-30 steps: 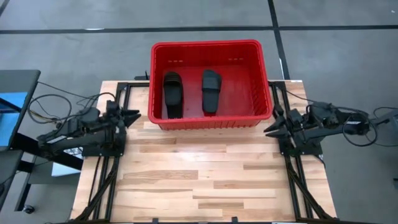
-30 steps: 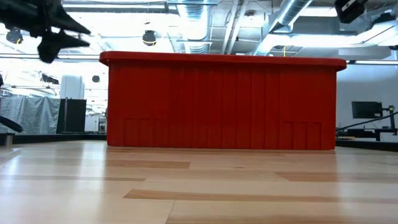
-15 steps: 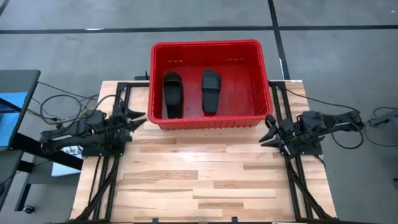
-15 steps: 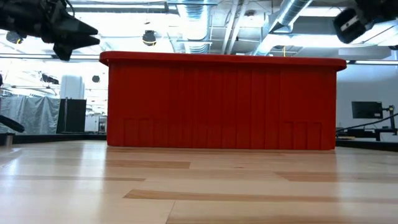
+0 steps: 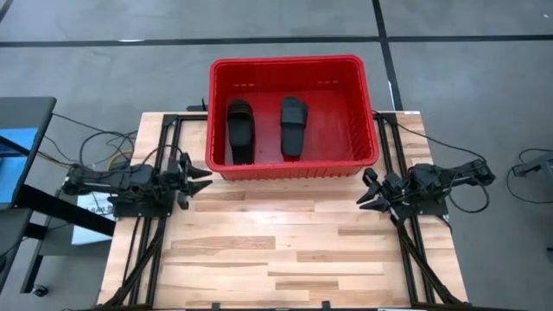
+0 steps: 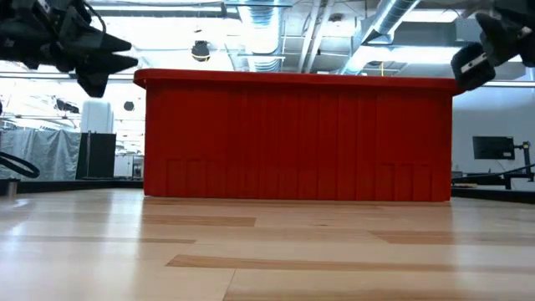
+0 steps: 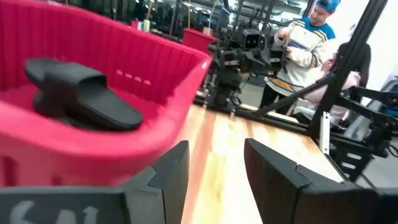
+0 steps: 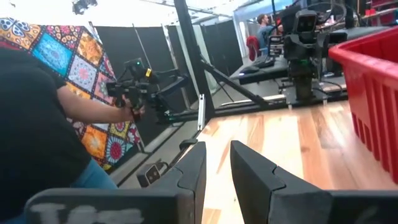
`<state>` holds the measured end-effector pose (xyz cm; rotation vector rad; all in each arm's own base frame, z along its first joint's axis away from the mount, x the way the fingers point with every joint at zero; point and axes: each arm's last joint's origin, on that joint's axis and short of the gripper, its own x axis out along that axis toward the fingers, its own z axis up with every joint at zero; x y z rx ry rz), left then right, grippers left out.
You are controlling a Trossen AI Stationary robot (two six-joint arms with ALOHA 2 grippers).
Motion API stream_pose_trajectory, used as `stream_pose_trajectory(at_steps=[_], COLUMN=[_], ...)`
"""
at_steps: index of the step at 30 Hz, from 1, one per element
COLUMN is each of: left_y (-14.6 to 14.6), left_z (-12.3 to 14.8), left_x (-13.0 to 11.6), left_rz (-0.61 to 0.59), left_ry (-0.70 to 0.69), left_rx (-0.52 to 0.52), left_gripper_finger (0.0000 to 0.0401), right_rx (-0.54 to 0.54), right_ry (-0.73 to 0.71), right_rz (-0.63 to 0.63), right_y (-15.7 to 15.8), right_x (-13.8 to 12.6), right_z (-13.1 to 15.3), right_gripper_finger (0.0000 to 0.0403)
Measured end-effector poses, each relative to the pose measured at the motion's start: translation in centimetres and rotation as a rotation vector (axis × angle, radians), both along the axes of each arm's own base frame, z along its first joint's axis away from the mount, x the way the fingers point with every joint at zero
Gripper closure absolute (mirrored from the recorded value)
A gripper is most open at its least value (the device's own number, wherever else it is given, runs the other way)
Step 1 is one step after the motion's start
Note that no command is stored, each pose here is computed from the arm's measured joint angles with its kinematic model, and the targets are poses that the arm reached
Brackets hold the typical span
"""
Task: Pick and place slides into bin
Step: Return to Home Position
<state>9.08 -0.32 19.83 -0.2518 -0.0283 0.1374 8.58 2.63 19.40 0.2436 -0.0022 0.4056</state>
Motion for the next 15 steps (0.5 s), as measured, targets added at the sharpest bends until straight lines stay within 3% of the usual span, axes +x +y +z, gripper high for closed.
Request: stream_pose_trajectory(at_steps=[8, 15], left_y=[-1.5, -2.3], left_z=[-2.5, -2.6], left_x=[0.5, 0.3], left_rz=[-0.115, -0.149], left_ry=[0.022, -0.001], left_rx=[-0.034, -0.008], left_gripper_finger=[0.0256, 0.0256], right_rx=[0.007, -0.012], right_ry=[0.013, 0.009], right_rz=[0.0, -0.002], right_y=[0.1, 0.2], right_x=[0.5, 0.7], right_z=[-1.7, -2.3], right_gripper_finger=[0.0338, 0.0338])
